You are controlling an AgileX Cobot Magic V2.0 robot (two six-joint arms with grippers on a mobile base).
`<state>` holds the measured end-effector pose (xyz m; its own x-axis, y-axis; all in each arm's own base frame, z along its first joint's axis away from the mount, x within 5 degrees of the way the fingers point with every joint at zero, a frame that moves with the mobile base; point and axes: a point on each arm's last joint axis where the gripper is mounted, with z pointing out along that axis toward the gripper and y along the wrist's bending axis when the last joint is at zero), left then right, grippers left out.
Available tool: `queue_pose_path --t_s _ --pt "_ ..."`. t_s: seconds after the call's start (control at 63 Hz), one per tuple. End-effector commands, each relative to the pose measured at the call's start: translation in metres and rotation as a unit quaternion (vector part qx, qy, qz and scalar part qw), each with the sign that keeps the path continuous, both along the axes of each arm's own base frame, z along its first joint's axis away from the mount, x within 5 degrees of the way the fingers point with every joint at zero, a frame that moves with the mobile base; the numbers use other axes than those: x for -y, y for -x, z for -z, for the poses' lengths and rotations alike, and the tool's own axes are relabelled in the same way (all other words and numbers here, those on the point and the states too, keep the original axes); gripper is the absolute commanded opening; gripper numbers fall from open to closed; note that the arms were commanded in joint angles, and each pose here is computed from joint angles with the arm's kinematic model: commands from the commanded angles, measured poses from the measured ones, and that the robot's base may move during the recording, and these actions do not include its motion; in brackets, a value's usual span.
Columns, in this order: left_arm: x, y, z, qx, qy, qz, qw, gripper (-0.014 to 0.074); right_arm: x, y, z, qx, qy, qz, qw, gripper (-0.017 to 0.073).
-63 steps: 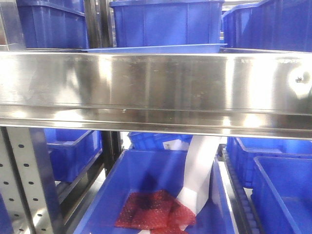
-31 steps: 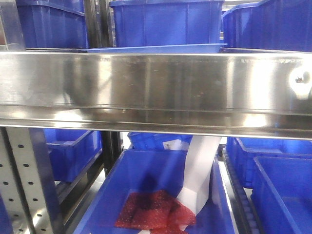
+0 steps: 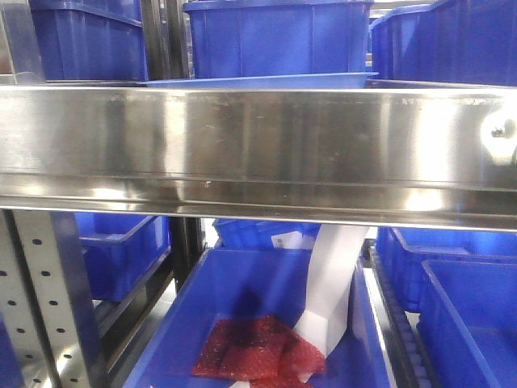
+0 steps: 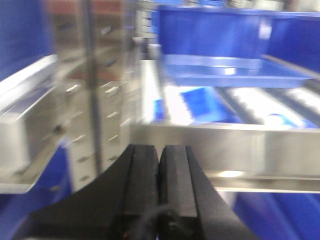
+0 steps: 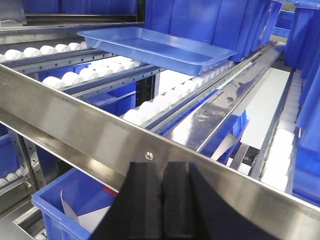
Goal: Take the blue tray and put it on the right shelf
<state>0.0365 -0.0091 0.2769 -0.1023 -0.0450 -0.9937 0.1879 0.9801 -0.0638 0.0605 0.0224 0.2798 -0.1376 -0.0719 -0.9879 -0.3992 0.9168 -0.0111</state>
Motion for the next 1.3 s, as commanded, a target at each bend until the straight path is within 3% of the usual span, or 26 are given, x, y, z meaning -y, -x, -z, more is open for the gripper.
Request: queue_pose_path --t_s 0.0,0.111,0.286,0.318,1.112,1.223,1.287 --pt "-0.003 0.001 0.005 0.06 0.021 -0.029 0.998 -0.0048 -0.002 0.0 -0.017 0.053 -0.009 -0.014 0.998 0.0055" --pt "-0.005 -0.01 0.038 0.069 0.023 -0.062 0.995 -0.0048 -0.002 0.0 -0.017 0.053 -0.009 -0.014 0.998 0.0055" --pt "-0.007 -0.02 0.08 0.09 0.027 -0.075 0.993 -0.0048 -0.002 0.0 -0.016 0.052 -0.009 -0.014 0.998 0.0055" --pt "-0.006 -0.02 0.082 0.073 0.025 -0.073 0.994 -0.0048 -0.002 0.0 -0.016 0.052 -0.009 -0.014 0.998 0.0055" --pt "-0.006 -0.02 0.08 0.081 0.026 -0.074 0.994 -0.0048 -0.002 0.0 -0.016 0.052 -0.009 -0.014 0.999 0.0055" --pt "-0.006 -0.02 0.08 0.081 0.026 -0.074 0.994 -0.0048 -0.005 -0.001 -0.011 0.047 -0.035 -0.017 0.998 0.0055" --pt "-0.006 -0.02 0.08 0.081 0.026 -0.074 0.994 -0.0048 -0.002 -0.003 -0.005 0.028 -0.05 0.011 0.998 0.0055"
